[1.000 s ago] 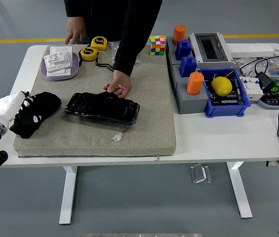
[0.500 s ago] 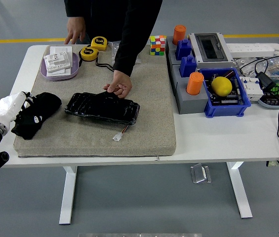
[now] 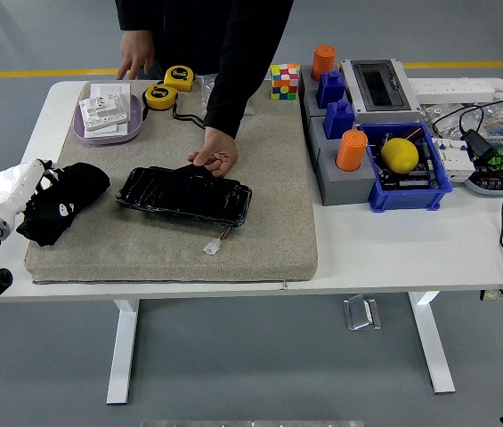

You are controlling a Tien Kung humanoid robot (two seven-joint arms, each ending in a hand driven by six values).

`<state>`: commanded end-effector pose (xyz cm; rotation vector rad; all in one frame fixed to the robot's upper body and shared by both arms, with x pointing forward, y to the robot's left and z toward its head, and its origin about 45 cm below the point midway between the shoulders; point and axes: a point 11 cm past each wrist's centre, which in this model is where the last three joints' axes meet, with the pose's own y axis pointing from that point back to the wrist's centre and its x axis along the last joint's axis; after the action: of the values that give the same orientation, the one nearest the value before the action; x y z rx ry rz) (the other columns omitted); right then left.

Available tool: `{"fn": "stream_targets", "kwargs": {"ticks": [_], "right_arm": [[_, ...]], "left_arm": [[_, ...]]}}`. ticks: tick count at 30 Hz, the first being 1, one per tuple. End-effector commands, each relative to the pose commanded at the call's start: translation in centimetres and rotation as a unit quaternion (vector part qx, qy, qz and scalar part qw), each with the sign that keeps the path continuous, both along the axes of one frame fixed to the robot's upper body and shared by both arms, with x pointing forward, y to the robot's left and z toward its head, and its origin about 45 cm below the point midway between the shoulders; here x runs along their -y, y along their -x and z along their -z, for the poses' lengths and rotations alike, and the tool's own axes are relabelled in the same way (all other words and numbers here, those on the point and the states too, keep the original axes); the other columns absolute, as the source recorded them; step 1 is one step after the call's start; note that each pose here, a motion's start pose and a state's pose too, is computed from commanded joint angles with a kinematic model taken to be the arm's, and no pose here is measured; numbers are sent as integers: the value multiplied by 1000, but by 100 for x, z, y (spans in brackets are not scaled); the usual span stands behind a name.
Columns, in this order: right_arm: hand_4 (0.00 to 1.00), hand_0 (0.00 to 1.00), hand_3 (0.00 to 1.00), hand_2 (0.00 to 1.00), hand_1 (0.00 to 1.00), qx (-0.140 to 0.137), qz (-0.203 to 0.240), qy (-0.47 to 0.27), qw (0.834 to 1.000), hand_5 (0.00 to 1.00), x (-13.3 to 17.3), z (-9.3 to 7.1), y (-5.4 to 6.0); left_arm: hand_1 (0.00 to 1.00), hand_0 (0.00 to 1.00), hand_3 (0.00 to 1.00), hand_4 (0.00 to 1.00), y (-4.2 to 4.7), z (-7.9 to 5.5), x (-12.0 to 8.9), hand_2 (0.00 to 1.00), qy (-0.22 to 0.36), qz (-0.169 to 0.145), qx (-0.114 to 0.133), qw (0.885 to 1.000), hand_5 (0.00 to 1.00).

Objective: Pick the rag up,wipe the panel,place it on the desk

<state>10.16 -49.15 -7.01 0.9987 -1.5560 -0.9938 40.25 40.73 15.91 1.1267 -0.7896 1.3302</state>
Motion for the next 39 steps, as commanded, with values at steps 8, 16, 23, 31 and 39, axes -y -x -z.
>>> {"fn": "stream_targets", "kwargs": {"ticks": [8,16,23,31,39], "right_arm": [[998,784,669,723,711,-2,-1,2,1000,509,20,-9,5],[998,785,669,723,711,-4,-5,1,1000,508,1,2,11],[998,785,669,723,711,-8,-4,3,1000,507,20,2,39],[998,784,669,723,711,-6,-5,3,1000,505,28,-5,31],[998,784,668,723,711,-8,-3,6,1000,504,60,-16,50]], "left_arm": [[214,306,564,500,-87,-271,200,507,14,25,22,999,2],[214,304,563,500,-155,-462,375,505,16,41,30,999,2],[213,302,565,501,-203,-507,603,504,25,60,34,997,2],[213,302,563,500,-182,-334,689,503,25,64,17,998,2],[214,300,561,501,-154,-258,912,503,24,90,11,996,2]]}}
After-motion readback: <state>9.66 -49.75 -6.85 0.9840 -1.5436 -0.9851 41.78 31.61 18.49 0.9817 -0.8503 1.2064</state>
